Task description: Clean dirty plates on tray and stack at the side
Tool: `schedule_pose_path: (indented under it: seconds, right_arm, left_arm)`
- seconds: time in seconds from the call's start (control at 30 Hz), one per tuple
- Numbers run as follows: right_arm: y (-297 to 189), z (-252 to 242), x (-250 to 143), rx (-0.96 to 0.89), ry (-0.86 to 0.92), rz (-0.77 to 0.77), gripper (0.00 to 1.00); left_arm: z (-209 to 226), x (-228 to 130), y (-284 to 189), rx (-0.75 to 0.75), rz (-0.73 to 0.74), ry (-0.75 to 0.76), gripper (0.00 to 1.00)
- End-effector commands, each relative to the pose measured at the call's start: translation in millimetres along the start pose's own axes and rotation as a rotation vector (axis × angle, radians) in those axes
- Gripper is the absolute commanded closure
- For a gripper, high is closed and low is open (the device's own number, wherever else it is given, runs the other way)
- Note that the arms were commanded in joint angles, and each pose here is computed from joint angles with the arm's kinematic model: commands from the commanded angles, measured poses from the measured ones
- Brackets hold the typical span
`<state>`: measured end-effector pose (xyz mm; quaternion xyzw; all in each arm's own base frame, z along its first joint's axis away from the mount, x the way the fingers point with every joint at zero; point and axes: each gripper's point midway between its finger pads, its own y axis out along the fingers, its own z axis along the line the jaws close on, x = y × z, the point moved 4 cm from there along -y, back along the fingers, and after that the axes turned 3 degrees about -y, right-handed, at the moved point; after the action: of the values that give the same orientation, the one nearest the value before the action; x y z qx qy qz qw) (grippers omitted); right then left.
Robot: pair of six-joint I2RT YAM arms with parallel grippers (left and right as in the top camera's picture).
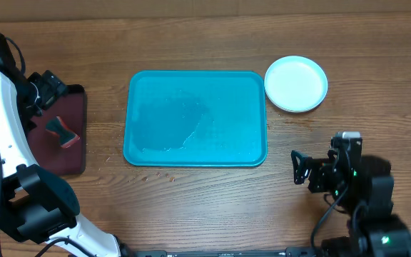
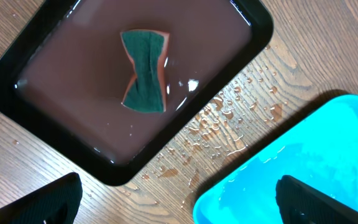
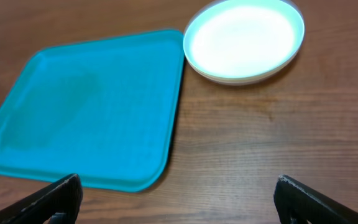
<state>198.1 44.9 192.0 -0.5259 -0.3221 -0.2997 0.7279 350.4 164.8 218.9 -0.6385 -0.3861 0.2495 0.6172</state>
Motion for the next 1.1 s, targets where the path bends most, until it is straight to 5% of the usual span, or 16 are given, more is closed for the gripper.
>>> schedule_pose_path:
  seconds: [0.0,0.43,1.07]
  right_arm:
    - [0.0,1.0,-10.0,0.031,-0.047,-0.108,0.00]
    - [-1.0,-3.5,-17.2,0.056,-0.106,-0.442,0.00]
    - [11.6,-21.2,-9.6,-0.034,-0.097,-0.616,0.00]
  left_arm:
    - [-0.6,-0.6,3.2,0.003,0.007,-0.009,0.00]
    - [-0.6,-0.7,3.2,0.003,0.008,-0.009,0.00]
    - [-0.6,-0.7,3.2,0.003,0.008,-0.009,0.00]
